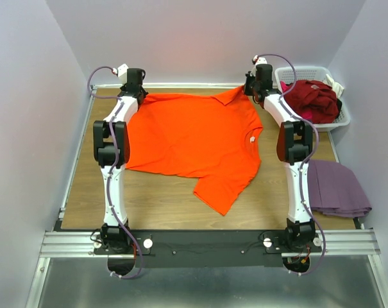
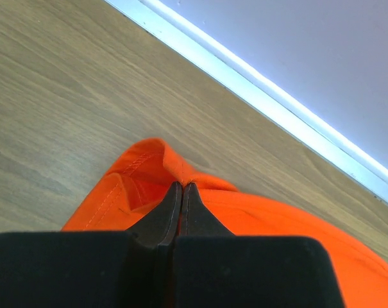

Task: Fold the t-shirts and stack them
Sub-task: Fold the flattened tshirt in 1/3 of the way

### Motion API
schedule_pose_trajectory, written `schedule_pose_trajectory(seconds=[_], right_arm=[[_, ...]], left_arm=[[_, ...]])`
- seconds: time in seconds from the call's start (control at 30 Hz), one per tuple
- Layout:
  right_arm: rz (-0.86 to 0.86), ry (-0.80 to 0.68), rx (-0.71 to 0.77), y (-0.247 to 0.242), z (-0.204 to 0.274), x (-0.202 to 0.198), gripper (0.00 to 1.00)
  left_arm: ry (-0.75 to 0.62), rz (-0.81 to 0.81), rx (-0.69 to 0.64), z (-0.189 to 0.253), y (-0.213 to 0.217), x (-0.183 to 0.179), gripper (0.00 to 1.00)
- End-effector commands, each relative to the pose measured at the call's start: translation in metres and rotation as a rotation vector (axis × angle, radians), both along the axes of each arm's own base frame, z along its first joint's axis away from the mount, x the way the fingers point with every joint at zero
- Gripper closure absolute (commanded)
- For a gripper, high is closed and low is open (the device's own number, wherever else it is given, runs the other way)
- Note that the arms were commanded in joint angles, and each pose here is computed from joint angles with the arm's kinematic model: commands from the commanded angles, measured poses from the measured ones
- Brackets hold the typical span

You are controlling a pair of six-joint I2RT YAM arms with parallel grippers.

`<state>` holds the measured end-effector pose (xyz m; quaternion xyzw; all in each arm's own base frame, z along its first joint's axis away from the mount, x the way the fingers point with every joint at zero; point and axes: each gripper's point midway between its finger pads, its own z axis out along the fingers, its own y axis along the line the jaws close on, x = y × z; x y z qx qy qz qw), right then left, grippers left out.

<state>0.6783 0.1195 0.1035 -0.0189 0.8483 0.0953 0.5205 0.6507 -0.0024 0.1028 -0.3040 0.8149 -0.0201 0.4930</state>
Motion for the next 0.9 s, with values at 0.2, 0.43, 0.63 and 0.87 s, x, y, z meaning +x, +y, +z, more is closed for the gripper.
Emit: schedule_pose_trajectory(seconds=[0.2, 0.43, 0.63, 0.87], right_arm=[[-0.019, -0.008, 0.002, -0.005, 0.001, 0.002, 0.99], [-0.087, 0.01, -0.021, -0.019, 0.013, -0.017, 0.99], [-0.109, -0.004, -0.022, -0.025, 0.04, -0.036, 0.99], [-0.104, 0.017, -0.025, -0.029, 0.048, -0.063, 0.99]], left_arm=[[-0.086, -0.024, -0.009, 0.027, 0.011, 0.014, 1.0], [-0.149, -0.043, -0.006, 0.062, 0.016, 0.018, 1.0], [-0.154, -0.073, -0.001, 0.068, 0.013, 0.017, 1.0], [-0.134, -0.073, 0.013, 0.069, 0.015, 0.009, 1.0]])
